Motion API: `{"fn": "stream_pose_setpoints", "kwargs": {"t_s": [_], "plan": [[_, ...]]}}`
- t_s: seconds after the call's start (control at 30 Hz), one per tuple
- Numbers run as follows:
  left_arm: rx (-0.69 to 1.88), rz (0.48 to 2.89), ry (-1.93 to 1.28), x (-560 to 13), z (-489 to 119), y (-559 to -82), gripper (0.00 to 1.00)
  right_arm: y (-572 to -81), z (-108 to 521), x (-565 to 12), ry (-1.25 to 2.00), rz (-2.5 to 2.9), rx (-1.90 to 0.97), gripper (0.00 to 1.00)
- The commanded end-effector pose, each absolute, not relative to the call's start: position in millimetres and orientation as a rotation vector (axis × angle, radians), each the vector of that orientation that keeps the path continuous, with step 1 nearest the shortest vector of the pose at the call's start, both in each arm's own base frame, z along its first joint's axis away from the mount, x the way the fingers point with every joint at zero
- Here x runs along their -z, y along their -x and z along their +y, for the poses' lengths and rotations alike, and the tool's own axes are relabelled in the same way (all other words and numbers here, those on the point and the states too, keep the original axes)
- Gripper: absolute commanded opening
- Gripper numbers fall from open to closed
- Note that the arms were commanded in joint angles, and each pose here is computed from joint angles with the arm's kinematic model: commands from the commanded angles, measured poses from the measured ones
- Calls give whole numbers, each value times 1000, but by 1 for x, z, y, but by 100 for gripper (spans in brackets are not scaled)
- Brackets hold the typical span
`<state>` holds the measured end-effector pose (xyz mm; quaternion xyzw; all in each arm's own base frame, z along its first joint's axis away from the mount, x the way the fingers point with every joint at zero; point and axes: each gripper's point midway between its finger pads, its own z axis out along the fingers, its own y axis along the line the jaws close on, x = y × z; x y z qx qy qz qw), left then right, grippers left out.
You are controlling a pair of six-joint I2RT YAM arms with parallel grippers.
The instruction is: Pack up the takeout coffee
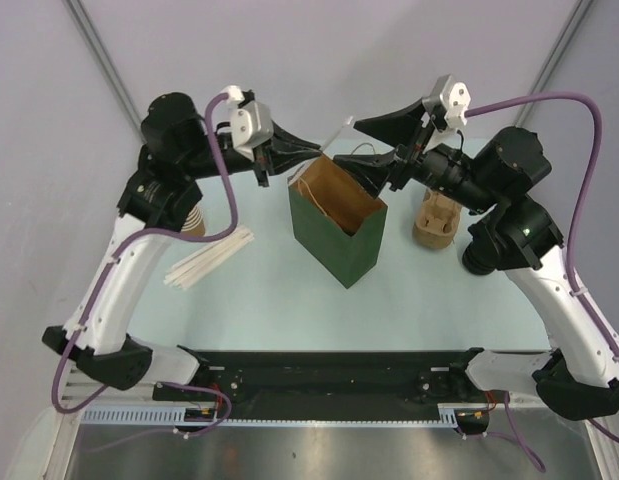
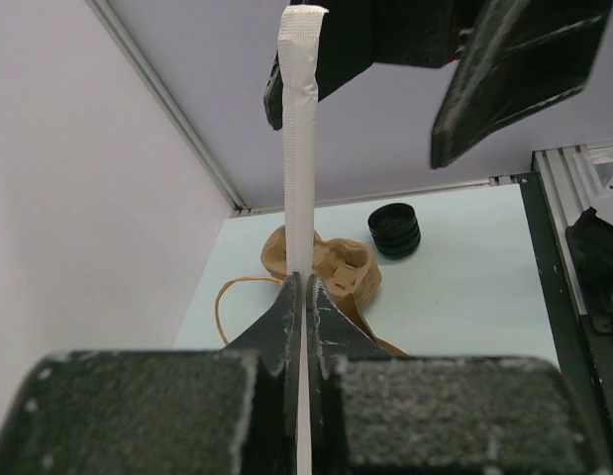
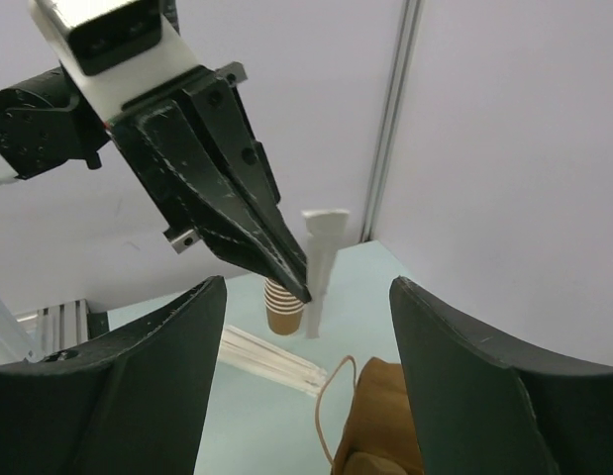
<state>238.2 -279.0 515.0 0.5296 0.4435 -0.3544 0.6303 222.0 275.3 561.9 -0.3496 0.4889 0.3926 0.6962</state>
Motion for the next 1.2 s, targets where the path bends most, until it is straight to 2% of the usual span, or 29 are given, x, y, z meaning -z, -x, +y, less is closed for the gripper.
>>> {"fn": "stream_pose_setpoints", "kwargs": {"t_s": [0.0, 0.27, 0.4, 0.53, 0.8, 1.03, 1.07, 1.17], "plan": [[857, 942, -1270, -510, -299, -248, 0, -219, 249, -571, 722, 1095, -799, 73], [892, 873, -1386, -475, -323, -268, 2, -241, 193, -557, 558, 1199, -659, 72], [917, 812, -1389, -483, -330, -271, 1, -240, 179, -553, 514, 1230, -662, 72], [948, 787, -1401, -502, -325, -256, 0, -237, 170, -553, 507, 1239, -657, 72], [937, 816, -1450, -498, -300, -218, 0, -238, 169, -552, 502, 1241, -679, 70], [880, 780, -1251, -562, -287, -226, 0, -241, 192, -554, 567, 1209, -786, 62], [932, 834, -1177, -569, -288, -232, 0, -241, 195, -559, 571, 1184, -791, 60], [1035, 786, -1052, -602, -290, -229, 0, -245, 204, -571, 575, 1137, -805, 54]]}}
